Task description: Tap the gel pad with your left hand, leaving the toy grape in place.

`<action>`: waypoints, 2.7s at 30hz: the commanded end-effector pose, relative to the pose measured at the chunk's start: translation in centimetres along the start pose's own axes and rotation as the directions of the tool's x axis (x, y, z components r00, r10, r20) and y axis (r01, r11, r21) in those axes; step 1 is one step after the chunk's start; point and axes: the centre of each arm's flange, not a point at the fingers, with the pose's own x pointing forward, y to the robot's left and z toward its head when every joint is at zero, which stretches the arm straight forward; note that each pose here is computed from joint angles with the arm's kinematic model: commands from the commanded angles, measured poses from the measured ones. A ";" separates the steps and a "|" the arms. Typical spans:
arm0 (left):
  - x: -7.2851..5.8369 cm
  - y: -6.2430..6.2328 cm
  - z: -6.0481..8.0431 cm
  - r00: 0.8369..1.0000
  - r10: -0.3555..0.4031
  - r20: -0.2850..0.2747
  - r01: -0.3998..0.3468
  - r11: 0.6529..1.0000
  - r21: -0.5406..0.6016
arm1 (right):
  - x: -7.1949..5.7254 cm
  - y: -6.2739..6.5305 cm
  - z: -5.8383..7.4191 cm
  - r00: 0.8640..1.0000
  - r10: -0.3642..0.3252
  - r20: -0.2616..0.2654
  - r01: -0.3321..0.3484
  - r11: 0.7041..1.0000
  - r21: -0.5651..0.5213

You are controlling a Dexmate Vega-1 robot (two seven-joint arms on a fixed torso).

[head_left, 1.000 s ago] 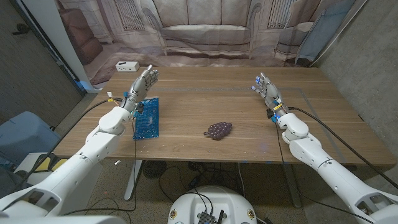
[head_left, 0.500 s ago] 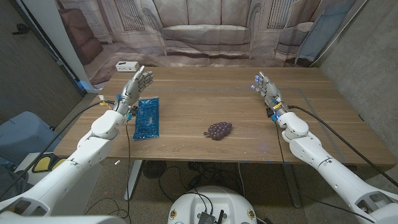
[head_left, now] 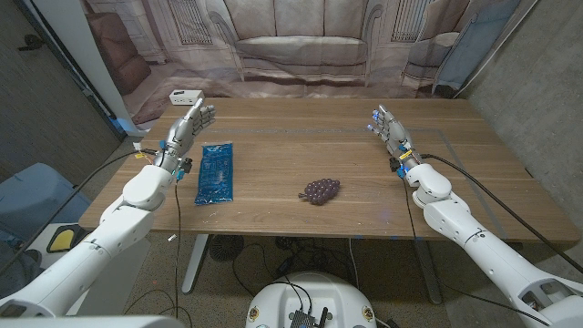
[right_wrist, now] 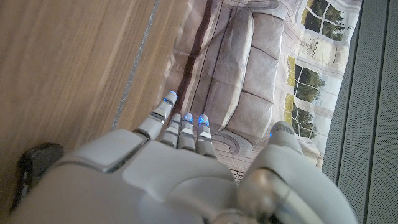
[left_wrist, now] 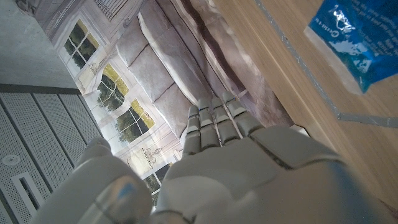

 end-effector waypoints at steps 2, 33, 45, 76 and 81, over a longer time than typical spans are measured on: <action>-1.8 2.5 0.1 0.996 0.088 -0.035 -0.080 0.979 0.189 | 0.0 -0.1 -0.1 1.000 -0.012 -0.010 0.012 0.999 -0.034; -3.0 3.1 2.1 0.989 0.141 -0.038 -0.090 0.796 0.598 | 0.8 0.0 0.3 0.998 -0.040 0.044 0.042 0.998 -0.048; -3.1 2.5 3.3 0.990 0.134 -0.042 -0.060 0.673 0.738 | 1.3 -0.1 1.3 0.998 -0.021 0.066 0.025 0.998 -0.059; -2.2 1.2 4.1 0.974 0.084 -0.211 0.137 0.526 0.839 | 2.3 -0.4 1.3 0.997 -0.013 0.073 0.017 0.999 -0.041; -2.0 1.3 3.7 0.974 0.047 -0.222 0.153 0.587 0.795 | 2.3 -0.2 1.2 0.997 -0.008 0.076 0.010 0.999 -0.035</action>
